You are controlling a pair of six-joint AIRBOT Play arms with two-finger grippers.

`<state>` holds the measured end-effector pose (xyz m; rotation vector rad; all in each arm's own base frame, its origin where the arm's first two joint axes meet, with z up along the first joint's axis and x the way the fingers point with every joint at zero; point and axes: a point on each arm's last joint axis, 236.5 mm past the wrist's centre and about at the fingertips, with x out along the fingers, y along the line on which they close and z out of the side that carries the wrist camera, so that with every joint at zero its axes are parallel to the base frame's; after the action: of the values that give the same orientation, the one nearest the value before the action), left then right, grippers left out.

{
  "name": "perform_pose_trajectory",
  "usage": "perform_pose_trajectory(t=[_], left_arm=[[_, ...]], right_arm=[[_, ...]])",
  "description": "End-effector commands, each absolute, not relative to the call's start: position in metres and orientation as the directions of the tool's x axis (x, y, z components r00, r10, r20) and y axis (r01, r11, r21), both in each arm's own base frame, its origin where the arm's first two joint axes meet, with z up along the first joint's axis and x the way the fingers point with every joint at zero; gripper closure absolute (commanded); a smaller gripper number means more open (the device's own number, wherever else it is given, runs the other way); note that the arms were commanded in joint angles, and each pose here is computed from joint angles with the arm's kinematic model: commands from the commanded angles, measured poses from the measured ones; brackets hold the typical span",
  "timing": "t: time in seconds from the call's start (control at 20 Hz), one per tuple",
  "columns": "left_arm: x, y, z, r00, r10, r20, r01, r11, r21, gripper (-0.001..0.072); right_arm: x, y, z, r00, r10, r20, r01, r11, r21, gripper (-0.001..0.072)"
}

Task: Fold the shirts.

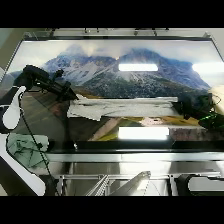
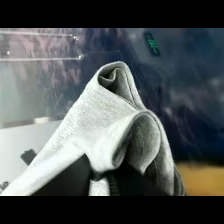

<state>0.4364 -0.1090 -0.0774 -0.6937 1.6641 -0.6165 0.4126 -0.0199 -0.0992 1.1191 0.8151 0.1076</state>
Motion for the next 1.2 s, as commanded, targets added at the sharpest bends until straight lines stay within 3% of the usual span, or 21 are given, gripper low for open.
perform_pose_trajectory(t=[0.0, 0.05, 0.1, 0.15, 0.2, 0.3, 0.4, 0.45, 0.5, 0.55, 0.6, 0.65, 0.85, 1.0, 1.05, 1.1, 1.15], left_arm=[[0.433, -0.106, -0.076, -0.183, -0.734, -0.654, -0.122, 0.677, -0.726, 0.035], [0.426, -0.102, -0.066, -0.204, -0.74, -0.641, -0.123, 0.669, -0.733, 0.0113], [0.419, -0.097, -0.056, -0.22, -0.743, -0.632, -0.13, 0.664, -0.736, -0.0009], [0.414, -0.092, -0.044, -0.229, -0.746, -0.626, -0.133, 0.661, -0.739, -0.0009], [0.409, -0.086, -0.03, -0.232, -0.747, -0.623, -0.13, 0.658, -0.742, -0.0009], [0.41, -0.076, -0.004, -0.184, -0.743, -0.643, -0.097, 0.665, -0.741, -0.0008], [0.417, -0.07, 0.018, -0.105, -0.734, -0.671, -0.059, 0.678, -0.733, 0.0001], [0.42, -0.07, 0.028, -0.069, -0.727, -0.683, -0.038, 0.686, -0.727, 0.0075], [0.423, -0.07, 0.035, -0.041, -0.723, -0.69, -0.024, 0.691, -0.723, 0.0222], [0.424, -0.072, 0.041, -0.027, -0.719, -0.694, -0.009, 0.695, -0.719, 0.0502], [0.424, -0.076, 0.044, -0.024, -0.718, -0.696, 0.007, 0.696, -0.718, 0.0692], [0.422, -0.08, 0.047, -0.031, -0.717, -0.696, 0.018, 0.696, -0.718, 0.0686], [0.414, -0.111, 0.046, -0.091, -0.714, -0.694, 0.069, 0.691, -0.72, 0.0686], [0.42, -0.153, 0.042, -0.08, -0.703, -0.706, 0.14, 0.694, -0.707, 0.0686], [0.425, -0.168, 0.039, -0.064, -0.702, -0.71, 0.162, 0.695, -0.701, 0.0686], [0.43, -0.187, 0.033, -0.053, -0.7, -0.712, 0.184, 0.694, -0.696, 0.0686], [0.433, -0.207, 0.022, -0.055, -0.698, -0.714, 0.2, 0.693, -0.692, 0.0686]], right_arm=[[0.408, -0.005, -0.092, 0.688, 0.529, -0.496, 0.243, 0.476, 0.845, 0.0407], [0.401, -0.003, -0.084, 0.658, 0.565, -0.498, 0.201, 0.505, 0.839, 0.0406], [0.388, -0.006, -0.079, 0.599, 0.596, -0.535, 0.2, 0.536, 0.82, 0.028], [0.377, -0.02, -0.074, 0.553, 0.586, -0.592, 0.229, 0.577, 0.784, 0.0149], [0.373, -0.042, -0.066, 0.538, 0.54, -0.647, 0.259, 0.625, 0.737, 0.0089], [0.388, -0.089, -0.038, 0.593, 0.426, -0.683, 0.284, 0.683, 0.673, 0.0067], [0.411, -0.111, -0.023, 0.627, 0.398, -0.67, 0.258, 0.705, 0.661, 0.0068], [0.419, -0.109, -0.028, 0.607, 0.429, -0.669, 0.261, 0.688, 0.677, 0.007], [0.424, -0.101, -0.04, 0.571, 0.475, -0.669, 0.267, 0.663, 0.699, 0.0072], [0.426, -0.088, -0.054, 0.521, 0.535, -0.665, 0.271, 0.635, 0.724, 0.0074], [0.426, -0.076, -0.066, 0.473, 0.587, -0.657, 0.269, 0.614, 0.742, 0.0082], [0.425, -0.062, -0.079, 0.427, 0.625, -0.653, 0.269, 0.601, 0.752, 0.0142], [0.412, -0.018, -0.117, 0.273, 0.688, -0.673, 0.267, 0.618, 0.74, 0.0143], [0.413, 0.008, -0.117, 0.228, 0.706, -0.67, 0.23, 0.63, 0.742, 0.0154], [0.414, 0.014, -0.114, 0.218, 0.713, -0.667, 0.215, 0.631, 0.745, 0.0317], [0.414, 0.017, -0.11, 0.212, 0.719, -0.662, 0.202, 0.63, 0.75, 0.0537], [0.416, 0.019, -0.104, 0.212, 0.726, -0.654, 0.191, 0.626, 0.756, 0.0634]])
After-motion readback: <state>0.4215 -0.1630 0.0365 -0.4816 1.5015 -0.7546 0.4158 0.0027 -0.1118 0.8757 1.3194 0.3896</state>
